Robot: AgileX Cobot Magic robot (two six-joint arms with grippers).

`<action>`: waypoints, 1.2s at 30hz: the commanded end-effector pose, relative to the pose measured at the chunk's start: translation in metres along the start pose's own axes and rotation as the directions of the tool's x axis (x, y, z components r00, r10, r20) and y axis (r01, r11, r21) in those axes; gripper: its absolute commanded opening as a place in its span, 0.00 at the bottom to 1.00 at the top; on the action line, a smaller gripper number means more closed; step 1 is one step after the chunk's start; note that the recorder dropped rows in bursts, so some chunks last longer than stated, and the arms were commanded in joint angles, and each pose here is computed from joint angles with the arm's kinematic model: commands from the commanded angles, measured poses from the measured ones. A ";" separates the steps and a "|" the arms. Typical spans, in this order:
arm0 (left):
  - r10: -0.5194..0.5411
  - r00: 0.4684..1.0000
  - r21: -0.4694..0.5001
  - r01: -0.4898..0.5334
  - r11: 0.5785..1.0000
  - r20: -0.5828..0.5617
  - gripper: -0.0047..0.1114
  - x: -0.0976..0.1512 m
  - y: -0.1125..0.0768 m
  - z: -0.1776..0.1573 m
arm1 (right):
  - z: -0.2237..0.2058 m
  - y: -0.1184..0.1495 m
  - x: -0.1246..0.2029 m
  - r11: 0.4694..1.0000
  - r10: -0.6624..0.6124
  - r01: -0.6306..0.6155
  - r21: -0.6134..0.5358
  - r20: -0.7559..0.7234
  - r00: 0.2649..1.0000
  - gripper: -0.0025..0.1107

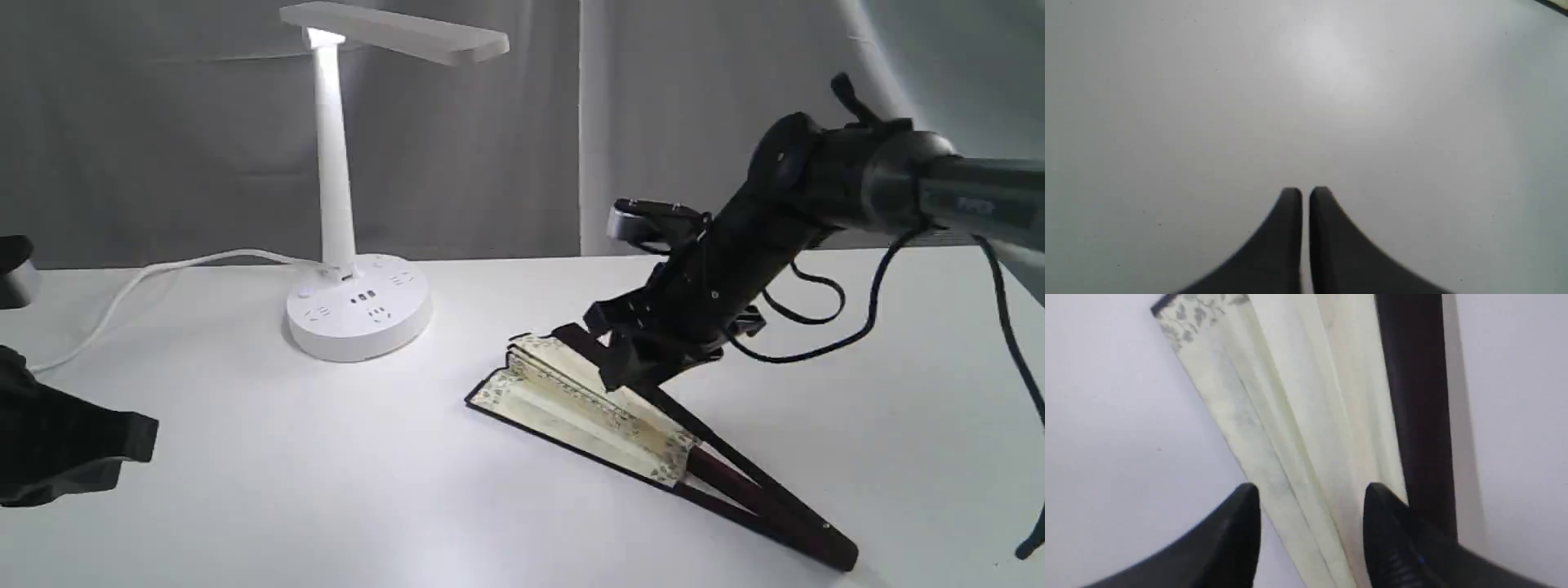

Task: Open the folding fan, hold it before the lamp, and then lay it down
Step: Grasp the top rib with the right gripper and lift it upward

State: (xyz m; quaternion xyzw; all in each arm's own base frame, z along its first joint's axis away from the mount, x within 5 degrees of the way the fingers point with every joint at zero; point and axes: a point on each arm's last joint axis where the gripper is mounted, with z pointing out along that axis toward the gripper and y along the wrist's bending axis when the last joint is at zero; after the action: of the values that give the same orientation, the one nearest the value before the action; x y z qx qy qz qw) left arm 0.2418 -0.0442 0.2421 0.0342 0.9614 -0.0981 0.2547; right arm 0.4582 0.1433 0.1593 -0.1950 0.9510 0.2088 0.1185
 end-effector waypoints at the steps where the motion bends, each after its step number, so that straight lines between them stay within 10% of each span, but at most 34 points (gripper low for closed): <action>1: -0.001 1.000 0.008 0.001 1.000 0.005 0.07 -0.001 -0.002 0.000 | -0.025 0.001 -0.003 1.000 -0.001 0.001 0.002 0.039 0.999 0.39; 15: -0.001 1.000 0.007 0.001 1.000 0.016 0.07 -0.002 -0.002 0.000 | -0.036 -0.065 0.017 0.955 0.275 -0.275 -0.107 -0.020 0.961 0.39; 36: -0.001 0.999 0.004 0.001 1.000 0.038 0.07 -0.004 -0.002 0.000 | 0.030 -0.073 0.023 0.883 0.303 -0.296 -0.364 -0.040 0.952 0.39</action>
State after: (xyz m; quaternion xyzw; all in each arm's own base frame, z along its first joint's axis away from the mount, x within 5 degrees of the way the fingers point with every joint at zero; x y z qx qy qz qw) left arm 0.2435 -0.0442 0.2431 0.0311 0.9585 -0.0991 0.2653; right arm 0.4710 0.0825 0.0981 -0.0633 0.9239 0.3749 0.0432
